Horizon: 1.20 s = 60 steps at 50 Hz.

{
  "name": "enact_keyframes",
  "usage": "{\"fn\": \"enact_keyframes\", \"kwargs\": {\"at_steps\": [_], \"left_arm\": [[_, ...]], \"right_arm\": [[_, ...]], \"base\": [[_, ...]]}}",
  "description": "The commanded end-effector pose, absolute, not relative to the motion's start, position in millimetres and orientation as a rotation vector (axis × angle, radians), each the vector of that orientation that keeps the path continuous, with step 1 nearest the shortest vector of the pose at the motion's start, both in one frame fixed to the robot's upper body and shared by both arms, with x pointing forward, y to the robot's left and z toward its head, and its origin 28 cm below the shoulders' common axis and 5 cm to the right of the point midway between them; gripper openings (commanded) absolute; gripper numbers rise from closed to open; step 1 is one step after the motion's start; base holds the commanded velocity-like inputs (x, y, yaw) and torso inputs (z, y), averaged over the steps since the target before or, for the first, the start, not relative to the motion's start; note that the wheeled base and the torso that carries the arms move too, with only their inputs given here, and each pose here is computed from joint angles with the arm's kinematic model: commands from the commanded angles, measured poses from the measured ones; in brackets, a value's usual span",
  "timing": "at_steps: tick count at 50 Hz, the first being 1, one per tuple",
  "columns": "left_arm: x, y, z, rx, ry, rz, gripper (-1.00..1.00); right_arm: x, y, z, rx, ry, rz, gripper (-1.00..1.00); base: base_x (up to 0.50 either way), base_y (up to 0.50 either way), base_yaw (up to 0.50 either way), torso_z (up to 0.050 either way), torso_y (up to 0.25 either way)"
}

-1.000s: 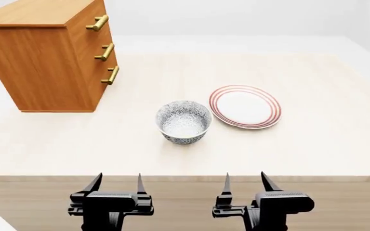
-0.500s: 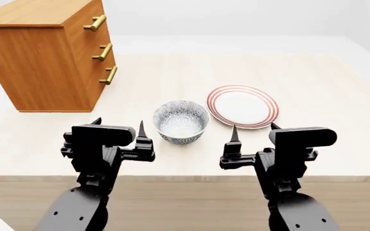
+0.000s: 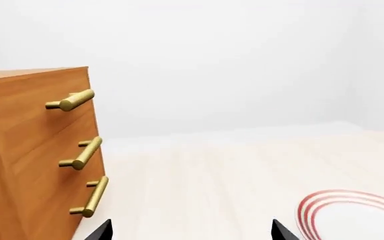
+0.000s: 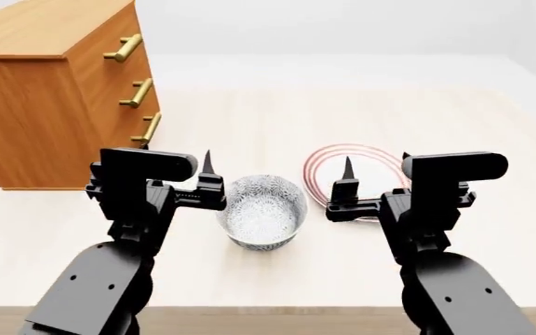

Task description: Open the bottom drawer of the cabinet.

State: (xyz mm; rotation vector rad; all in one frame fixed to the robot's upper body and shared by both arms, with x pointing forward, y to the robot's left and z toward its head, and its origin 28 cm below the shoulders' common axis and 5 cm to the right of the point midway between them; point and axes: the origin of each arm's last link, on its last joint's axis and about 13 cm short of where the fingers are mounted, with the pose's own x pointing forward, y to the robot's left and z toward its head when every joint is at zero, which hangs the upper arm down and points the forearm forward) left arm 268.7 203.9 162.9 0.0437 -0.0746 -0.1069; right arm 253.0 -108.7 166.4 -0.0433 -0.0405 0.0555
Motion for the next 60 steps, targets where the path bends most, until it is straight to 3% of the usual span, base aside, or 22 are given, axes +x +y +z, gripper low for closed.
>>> {"fn": "enact_keyframes", "kwargs": {"at_steps": [1, 34, 52, 60], "left_arm": [[271, 203, 162, 0.049, -0.075, -0.110, 1.00], [274, 205, 160, 0.050, -0.071, -0.103, 1.00], [277, 206, 157, 0.047, -0.045, -0.123, 1.00], [296, 212, 142, 0.336, -0.042, -0.027, 1.00]], "right_arm": [[255, -110, 166, -0.040, -0.034, 0.054, 1.00], [255, -110, 162, -0.025, -0.028, 0.060, 1.00], [256, -109, 159, -0.028, -0.028, 0.071, 1.00], [256, -109, 156, -0.026, -0.023, 0.077, 1.00]], "base": [[0.50, 0.00, 0.00, 0.000, 0.000], [0.49, 0.00, 0.00, 0.000, 0.001], [0.00, 0.00, 0.00, 0.000, 0.000], [0.00, 0.00, 0.00, 0.000, 0.000]]}}
